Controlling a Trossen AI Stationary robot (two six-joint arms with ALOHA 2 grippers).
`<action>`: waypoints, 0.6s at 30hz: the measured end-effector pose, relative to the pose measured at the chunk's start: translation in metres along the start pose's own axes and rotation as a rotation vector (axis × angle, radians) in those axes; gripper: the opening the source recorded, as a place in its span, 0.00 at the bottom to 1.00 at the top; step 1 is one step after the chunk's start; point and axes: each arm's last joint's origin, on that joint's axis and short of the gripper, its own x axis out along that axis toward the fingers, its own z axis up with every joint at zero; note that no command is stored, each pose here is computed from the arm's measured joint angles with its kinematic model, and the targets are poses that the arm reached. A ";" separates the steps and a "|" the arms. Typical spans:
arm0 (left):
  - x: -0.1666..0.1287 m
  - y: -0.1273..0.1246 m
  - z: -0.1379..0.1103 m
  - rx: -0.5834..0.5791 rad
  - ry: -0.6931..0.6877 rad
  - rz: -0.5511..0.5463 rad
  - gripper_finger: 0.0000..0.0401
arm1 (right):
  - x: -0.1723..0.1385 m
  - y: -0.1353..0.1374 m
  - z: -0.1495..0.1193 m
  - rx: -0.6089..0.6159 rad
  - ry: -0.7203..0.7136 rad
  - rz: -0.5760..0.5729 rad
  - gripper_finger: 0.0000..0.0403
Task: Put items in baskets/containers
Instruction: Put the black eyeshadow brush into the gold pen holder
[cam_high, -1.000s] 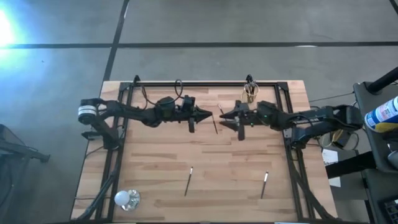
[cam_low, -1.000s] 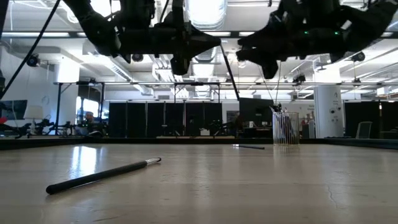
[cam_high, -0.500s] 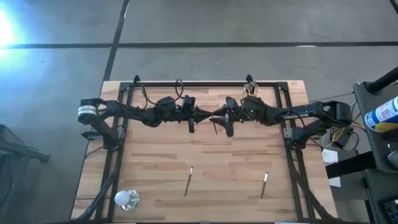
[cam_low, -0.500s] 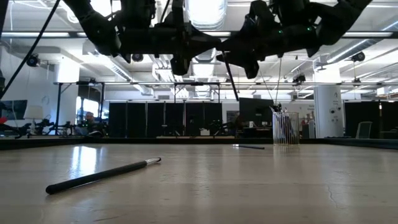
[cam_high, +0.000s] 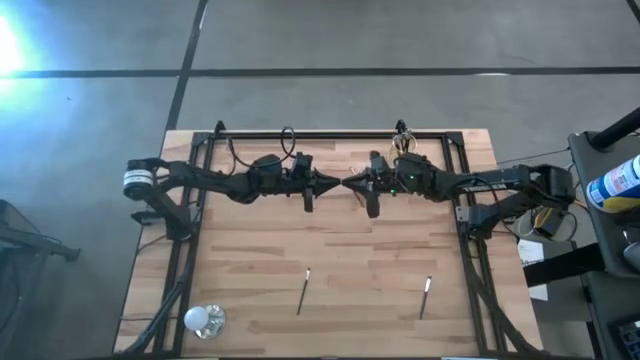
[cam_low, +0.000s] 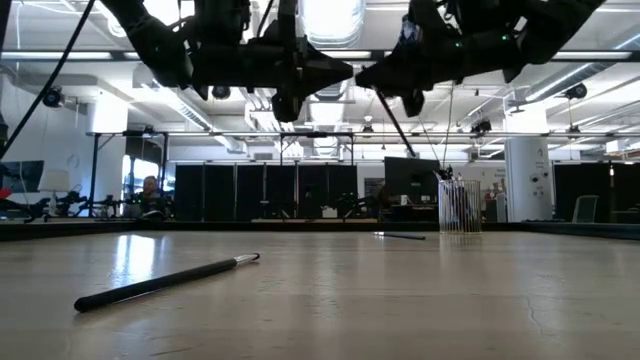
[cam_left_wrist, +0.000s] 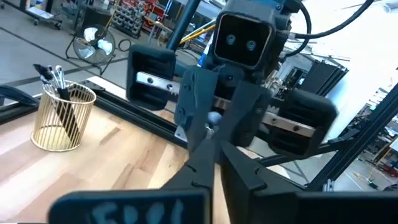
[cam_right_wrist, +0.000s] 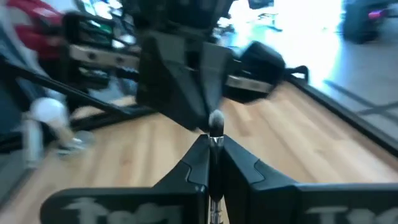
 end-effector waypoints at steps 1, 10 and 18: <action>0.000 0.000 0.001 0.007 -0.002 0.000 0.07 | -0.005 -0.001 0.001 -0.009 0.004 -0.028 0.04; -0.008 0.004 -0.012 0.060 0.040 0.021 0.18 | -0.072 -0.039 0.011 -0.102 -0.137 -0.373 0.03; -0.016 0.009 -0.024 0.059 0.071 0.051 0.18 | -0.111 -0.094 -0.009 -0.099 -0.281 -0.661 0.03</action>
